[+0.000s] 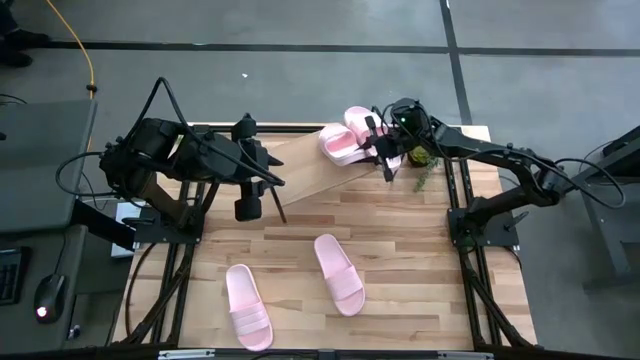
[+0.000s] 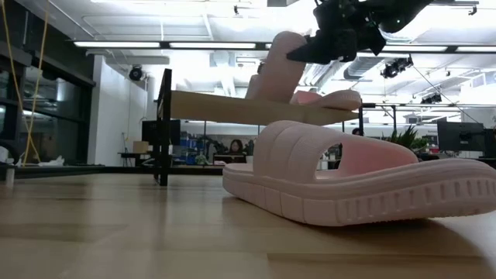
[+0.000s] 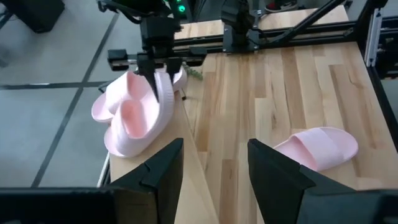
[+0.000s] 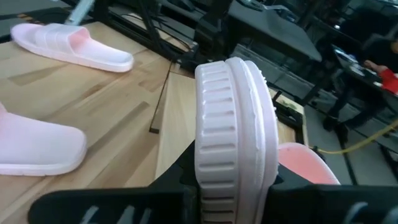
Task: Pick and place slides into the shelf
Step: Put the pink slipper on the shelf
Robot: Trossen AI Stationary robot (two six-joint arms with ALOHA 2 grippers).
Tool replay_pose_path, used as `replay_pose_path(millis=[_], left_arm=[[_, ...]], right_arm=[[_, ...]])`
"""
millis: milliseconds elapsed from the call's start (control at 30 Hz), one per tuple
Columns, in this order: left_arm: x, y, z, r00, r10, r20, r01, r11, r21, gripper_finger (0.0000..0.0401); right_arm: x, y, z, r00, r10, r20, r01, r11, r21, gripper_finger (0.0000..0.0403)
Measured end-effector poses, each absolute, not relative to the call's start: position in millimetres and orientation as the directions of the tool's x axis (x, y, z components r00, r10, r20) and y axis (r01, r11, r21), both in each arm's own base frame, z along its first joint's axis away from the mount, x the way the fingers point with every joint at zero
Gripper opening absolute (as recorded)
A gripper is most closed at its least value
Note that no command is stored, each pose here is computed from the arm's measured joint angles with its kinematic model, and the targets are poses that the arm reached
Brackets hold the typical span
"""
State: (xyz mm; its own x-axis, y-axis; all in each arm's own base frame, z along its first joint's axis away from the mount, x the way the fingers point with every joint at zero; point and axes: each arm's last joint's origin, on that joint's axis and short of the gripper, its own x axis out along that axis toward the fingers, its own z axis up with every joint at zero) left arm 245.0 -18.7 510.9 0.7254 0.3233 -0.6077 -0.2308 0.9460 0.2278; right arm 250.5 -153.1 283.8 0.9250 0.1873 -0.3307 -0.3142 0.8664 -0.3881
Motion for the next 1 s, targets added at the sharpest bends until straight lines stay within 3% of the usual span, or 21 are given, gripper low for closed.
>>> replay_pose_path(millis=[300,800,1000], left_arm=[[245,-19,511,0.725,0.324,-0.608,-0.23,0.946,0.229,0.0161],[245,-19,511,0.726,0.326,-0.606,-0.231,0.945,0.231,0.0161],[245,-19,511,0.726,0.326,-0.606,-0.232,0.945,0.23,0.0161]], right_arm=[[234,-163,294,0.942,0.11,-0.317,-0.233,0.894,-0.382,0.0044],[238,-155,286,0.916,0.158,-0.369,-0.288,0.898,-0.332,0.0044],[237,-155,284,0.908,0.125,-0.399,-0.258,0.919,-0.298,0.0075]])
